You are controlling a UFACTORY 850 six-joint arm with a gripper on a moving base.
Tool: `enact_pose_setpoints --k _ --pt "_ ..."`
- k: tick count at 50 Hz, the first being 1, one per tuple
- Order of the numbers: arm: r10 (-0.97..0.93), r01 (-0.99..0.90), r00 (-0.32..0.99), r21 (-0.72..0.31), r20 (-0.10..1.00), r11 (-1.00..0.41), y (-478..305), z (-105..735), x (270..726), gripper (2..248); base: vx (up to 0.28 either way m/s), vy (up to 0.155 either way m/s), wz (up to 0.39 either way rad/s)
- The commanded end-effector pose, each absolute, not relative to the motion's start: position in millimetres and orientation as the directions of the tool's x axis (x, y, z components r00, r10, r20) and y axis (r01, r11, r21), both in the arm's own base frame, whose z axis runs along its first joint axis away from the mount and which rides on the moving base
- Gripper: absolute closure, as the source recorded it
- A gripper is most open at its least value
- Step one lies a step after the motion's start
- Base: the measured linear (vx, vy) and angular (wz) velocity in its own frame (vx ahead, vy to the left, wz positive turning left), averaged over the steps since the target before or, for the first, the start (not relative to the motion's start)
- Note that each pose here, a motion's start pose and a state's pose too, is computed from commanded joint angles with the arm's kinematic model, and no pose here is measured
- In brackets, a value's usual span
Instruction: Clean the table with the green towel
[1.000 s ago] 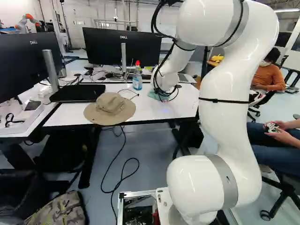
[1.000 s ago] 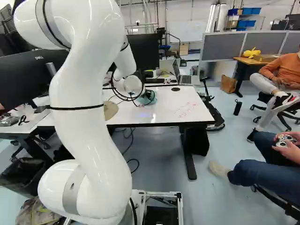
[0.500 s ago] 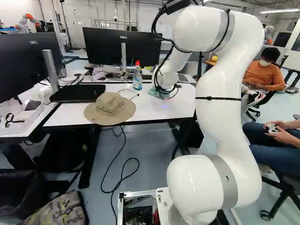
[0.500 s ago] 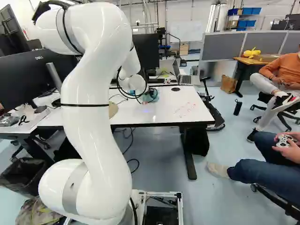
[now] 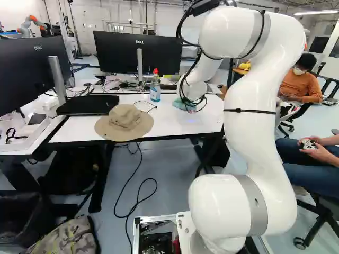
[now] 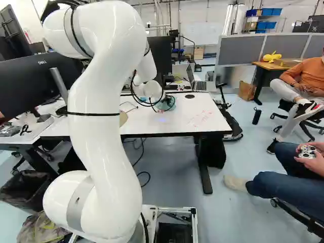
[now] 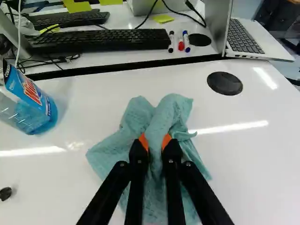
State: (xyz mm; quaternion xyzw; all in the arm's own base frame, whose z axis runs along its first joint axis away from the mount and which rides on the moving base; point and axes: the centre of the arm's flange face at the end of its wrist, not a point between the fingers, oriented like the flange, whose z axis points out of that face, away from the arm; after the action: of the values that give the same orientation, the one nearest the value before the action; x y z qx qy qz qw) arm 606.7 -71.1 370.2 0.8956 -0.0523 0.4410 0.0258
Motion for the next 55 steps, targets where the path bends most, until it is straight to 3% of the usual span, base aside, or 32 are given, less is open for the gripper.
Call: enact_pose_setpoints --k 29,55 --pt "-0.064 -0.1 0.631 0.0 0.773 -0.995 -56.5 374.9 559.5 203 0.0 0.0 0.0" --pt "-0.017 -0.027 0.631 0.0 0.775 -1.0 -15.4 374.4 568.0 203 0.0 0.0 0.0"
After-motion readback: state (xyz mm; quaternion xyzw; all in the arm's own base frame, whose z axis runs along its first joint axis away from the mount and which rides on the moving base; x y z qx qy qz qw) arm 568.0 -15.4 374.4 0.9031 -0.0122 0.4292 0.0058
